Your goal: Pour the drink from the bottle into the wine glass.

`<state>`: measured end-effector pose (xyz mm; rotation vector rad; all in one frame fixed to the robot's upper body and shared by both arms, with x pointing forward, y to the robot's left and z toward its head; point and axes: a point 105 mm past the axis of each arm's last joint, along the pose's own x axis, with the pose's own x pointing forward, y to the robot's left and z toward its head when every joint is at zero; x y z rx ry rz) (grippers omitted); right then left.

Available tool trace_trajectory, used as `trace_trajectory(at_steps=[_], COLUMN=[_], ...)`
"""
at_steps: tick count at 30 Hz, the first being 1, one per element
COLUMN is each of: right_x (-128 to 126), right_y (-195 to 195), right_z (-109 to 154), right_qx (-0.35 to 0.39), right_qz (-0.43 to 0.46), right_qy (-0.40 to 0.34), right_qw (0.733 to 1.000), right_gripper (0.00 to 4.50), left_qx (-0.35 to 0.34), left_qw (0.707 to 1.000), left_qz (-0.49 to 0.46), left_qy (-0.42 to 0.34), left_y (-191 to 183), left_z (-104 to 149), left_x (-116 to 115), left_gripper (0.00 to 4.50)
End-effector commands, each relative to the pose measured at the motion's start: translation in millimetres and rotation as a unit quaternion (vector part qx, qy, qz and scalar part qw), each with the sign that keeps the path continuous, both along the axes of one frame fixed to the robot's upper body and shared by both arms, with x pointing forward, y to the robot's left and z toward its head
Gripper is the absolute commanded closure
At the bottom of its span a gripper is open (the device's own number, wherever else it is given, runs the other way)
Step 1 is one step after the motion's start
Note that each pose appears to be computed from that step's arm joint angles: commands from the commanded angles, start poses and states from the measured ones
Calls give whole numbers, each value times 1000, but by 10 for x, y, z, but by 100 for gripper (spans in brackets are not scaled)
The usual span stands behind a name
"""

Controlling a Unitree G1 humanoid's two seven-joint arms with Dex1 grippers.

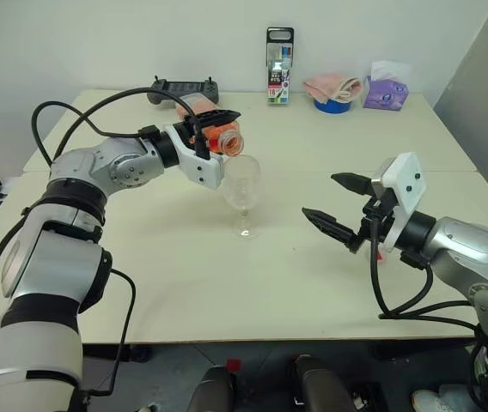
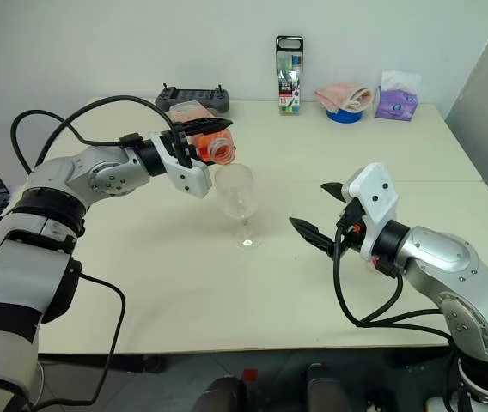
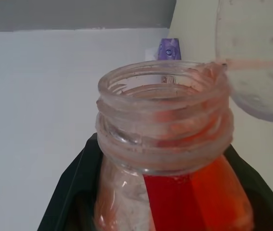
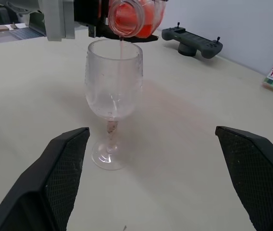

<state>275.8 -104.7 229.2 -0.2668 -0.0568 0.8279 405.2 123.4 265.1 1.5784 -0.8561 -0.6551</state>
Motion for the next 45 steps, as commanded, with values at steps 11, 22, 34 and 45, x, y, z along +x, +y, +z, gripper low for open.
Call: trace_trajectory(at_steps=[11,22,34,45], right_x=[-41,-54,-83,-110], right_y=[47,70,135,185], right_z=[118,118,107,95], right_qx=[-8,-11,-14,-10], right_qz=[18,26,42,50], right_qy=[-27,-26,-27,-24], right_qw=[999,999,999,998], right_gripper=[0,0,0,0], left_qx=[7,6,13,18], left_qw=[999,998,998,998], left_qz=[1,9,10,7], left_qy=[-54,-54,-54,-55], left_y=[11,47,66,28], left_z=[249,241,236,244], left_x=[-4,13,6,12], left_gripper=[237,237,237,237])
